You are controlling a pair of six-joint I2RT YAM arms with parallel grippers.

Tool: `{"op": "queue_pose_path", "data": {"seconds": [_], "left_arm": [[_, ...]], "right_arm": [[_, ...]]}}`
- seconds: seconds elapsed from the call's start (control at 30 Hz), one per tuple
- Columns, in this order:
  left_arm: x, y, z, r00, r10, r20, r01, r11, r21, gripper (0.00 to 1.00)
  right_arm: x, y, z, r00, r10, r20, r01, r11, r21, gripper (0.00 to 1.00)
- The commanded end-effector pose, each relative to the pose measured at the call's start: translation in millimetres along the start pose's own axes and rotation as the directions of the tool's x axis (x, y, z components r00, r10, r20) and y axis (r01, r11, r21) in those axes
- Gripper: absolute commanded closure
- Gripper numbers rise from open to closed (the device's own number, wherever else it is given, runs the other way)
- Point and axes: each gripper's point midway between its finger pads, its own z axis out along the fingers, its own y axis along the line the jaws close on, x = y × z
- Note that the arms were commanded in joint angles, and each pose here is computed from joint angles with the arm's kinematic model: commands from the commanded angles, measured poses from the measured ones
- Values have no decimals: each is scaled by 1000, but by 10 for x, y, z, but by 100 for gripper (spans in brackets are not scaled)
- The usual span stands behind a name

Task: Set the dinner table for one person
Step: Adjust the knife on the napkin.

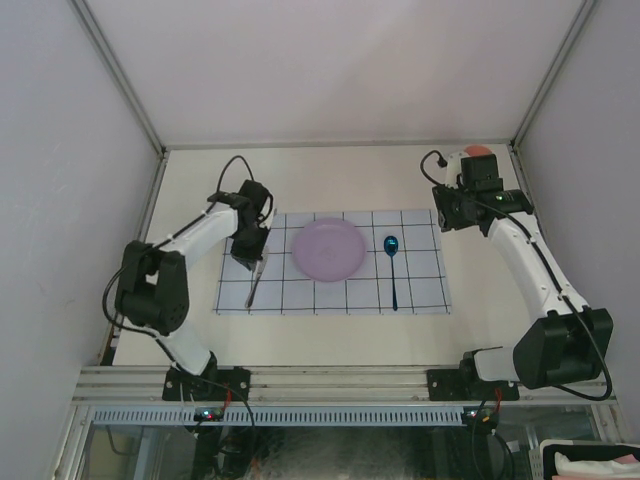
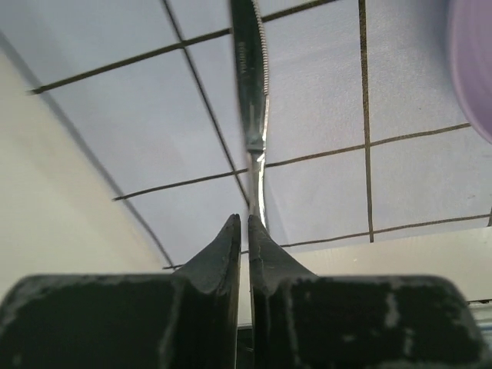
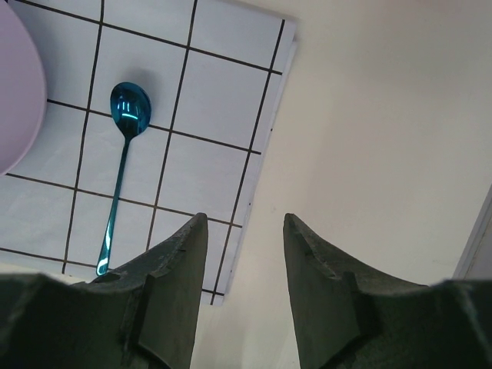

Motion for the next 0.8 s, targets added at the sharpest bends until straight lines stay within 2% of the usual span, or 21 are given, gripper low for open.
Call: {"op": "queue_pose_path", "data": {"seconds": [0.0,0.2,0.3,0.43,0.5,0.57,0.63,0.7,0.73,0.77], "left_arm": [[-343,214,-639,966,47,255,-23,995,-96,87],[-537,214,-1237,903,40,428,-6,997,-81,83],[-614,283,-1589,843,52,535,9,994,-110,81],[-633,328,-2058,740,86,667,1,992,-130,70],[-625,339,-2289,687,95,720,3,991,-133,51],[-574,250,-2476,638,113,762,-51,993,-105,32],[-523,150,-2561,578,113,808,-95,993,-71,2],[-436,102,-2473,565,89,820,-101,994,-39,0],[-393,80,-2356,585,88,806,-110,994,-28,0],[-347,76,-2211,627,76,775,-102,995,-15,0]], "right_arm": [[-179,10,-93,996,-19,85,18,1000,14,56],[-125,68,-91,995,-16,97,16,1000,4,54],[-89,79,-125,994,-17,110,16,1000,5,54],[37,88,-185,993,-20,117,19,1000,8,54],[103,82,-226,992,-22,124,21,1000,11,54],[163,60,-255,991,-22,131,20,1000,20,54],[224,24,-276,991,-8,136,5,1000,28,54],[273,-1,-289,990,8,138,-12,1000,28,54],[280,-15,-305,990,15,143,-20,999,29,54],[290,-20,-314,989,19,147,-24,999,28,54]]}}
